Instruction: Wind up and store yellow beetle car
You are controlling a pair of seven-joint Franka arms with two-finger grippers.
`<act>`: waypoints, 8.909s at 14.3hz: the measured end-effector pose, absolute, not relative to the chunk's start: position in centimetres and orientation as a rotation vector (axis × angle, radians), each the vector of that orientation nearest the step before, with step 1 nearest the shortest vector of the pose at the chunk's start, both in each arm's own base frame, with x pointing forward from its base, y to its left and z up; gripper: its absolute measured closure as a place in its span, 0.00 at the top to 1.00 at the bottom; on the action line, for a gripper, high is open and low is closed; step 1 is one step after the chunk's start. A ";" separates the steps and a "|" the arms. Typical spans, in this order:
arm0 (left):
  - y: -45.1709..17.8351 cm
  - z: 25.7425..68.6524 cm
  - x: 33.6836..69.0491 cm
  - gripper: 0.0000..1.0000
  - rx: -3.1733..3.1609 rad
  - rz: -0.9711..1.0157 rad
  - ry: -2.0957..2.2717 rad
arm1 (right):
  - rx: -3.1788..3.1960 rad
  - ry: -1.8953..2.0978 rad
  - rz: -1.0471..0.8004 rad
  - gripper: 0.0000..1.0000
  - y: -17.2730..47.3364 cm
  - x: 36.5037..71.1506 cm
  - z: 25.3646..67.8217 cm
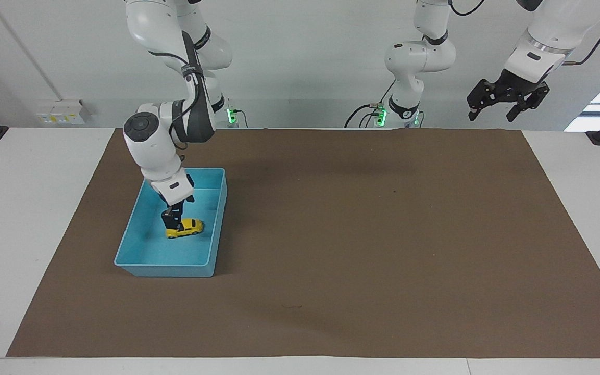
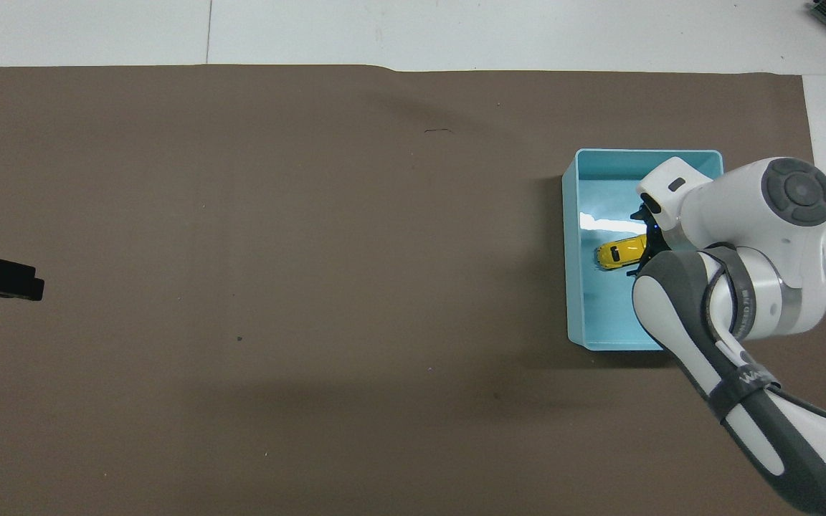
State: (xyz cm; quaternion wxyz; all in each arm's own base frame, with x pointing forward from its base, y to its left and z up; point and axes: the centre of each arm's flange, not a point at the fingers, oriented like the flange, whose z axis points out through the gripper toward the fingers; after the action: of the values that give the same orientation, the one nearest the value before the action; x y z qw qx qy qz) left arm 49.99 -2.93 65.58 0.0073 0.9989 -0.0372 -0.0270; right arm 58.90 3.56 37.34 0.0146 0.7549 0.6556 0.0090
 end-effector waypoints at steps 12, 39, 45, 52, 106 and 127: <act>-2.9 65.6 50.0 1.00 3.124 -0.084 -0.116 | 2.430 2.012 0.083 1.00 4.0 60.3 43.1; -2.9 65.6 50.0 1.00 3.124 -0.084 -0.116 | 3.038 0.963 0.060 1.00 2.7 57.5 55.4; -2.9 65.6 50.0 1.00 3.124 -0.084 -0.116 | 3.100 0.748 0.043 1.00 2.6 56.2 58.1; -2.9 65.6 50.0 1.00 3.124 -0.084 -0.116 | 3.160 0.394 0.018 1.00 2.3 55.8 60.0; -2.9 65.6 50.0 1.00 3.124 -0.084 -0.116 | 3.174 -0.242 -0.046 1.00 -2.5 54.2 62.8; -2.9 65.6 50.0 1.00 3.124 -0.084 -0.116 | 3.143 -0.238 0.001 1.00 -2.8 53.5 64.3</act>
State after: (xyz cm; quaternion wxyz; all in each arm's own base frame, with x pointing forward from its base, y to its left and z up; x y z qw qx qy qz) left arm 49.99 -2.92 65.59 0.0073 0.9989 -0.0372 -0.0270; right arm 53.53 -2.78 64.33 -0.0050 0.9971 -0.0757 0.0002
